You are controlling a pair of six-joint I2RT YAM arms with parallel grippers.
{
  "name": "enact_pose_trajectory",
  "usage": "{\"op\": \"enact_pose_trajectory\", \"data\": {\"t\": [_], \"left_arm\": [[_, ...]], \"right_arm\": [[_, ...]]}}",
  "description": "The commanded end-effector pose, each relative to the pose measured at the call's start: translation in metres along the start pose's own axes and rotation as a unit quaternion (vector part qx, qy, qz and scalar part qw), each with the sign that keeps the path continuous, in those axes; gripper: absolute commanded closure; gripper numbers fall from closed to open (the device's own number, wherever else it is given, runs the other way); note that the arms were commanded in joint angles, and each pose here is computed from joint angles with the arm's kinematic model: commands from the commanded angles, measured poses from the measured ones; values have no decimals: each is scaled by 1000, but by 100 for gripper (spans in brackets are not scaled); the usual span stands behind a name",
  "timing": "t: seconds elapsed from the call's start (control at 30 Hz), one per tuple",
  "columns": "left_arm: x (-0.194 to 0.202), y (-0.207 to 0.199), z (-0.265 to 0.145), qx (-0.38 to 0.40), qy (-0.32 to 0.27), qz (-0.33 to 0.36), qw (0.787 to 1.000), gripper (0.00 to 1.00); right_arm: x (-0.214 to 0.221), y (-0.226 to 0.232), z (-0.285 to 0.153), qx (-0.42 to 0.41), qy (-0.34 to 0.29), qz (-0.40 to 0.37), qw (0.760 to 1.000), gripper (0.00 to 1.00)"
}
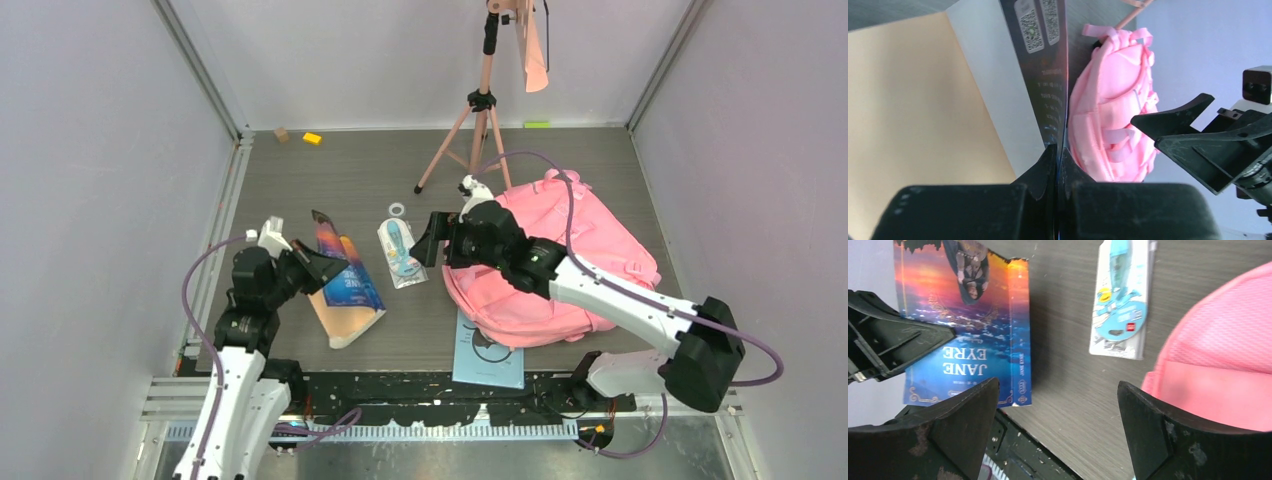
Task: Pack the student bag
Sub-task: Pick up the book from the center of the board.
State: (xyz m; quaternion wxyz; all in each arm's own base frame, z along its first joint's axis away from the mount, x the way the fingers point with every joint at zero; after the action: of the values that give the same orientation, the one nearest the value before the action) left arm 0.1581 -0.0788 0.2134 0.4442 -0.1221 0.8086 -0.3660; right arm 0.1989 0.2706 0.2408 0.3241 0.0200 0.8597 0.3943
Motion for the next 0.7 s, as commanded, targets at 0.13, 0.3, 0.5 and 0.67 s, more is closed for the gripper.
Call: {"op": "enact_pose_trajectory", "data": {"t": [0.13,0.3,0.5,0.67], "left_arm": [[-73,-96,-12,201,-86,87,972,100],[-74,-120,-2,235,-85,95,964,100],[-46,-156,26,288,-36,105,951,100],[-17,-193,46,343,6,132,930,100]], "right_arm": [[-41,-7,-63,67,-145,-30,987,3],[-51,-21,-88,124,-203,-35,971,2],[-54,-26,-107,128,-237,-23,963,2],[-54,-30,-117,128,-258,-8,958,2]]}}
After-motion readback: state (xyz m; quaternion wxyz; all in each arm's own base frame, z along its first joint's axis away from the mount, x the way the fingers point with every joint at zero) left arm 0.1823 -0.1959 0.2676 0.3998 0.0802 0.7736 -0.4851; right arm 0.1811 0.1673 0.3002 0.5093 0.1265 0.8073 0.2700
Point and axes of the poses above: each gripper's point midway between its finger pads, its own z axis out along the fingers, its own y axis along the line the jaws close on, x = y × z, the point moved 8 cm from there along -z, back along the fingers, and after that the axes turned 10 degrees about z, right-handed, at the moved point
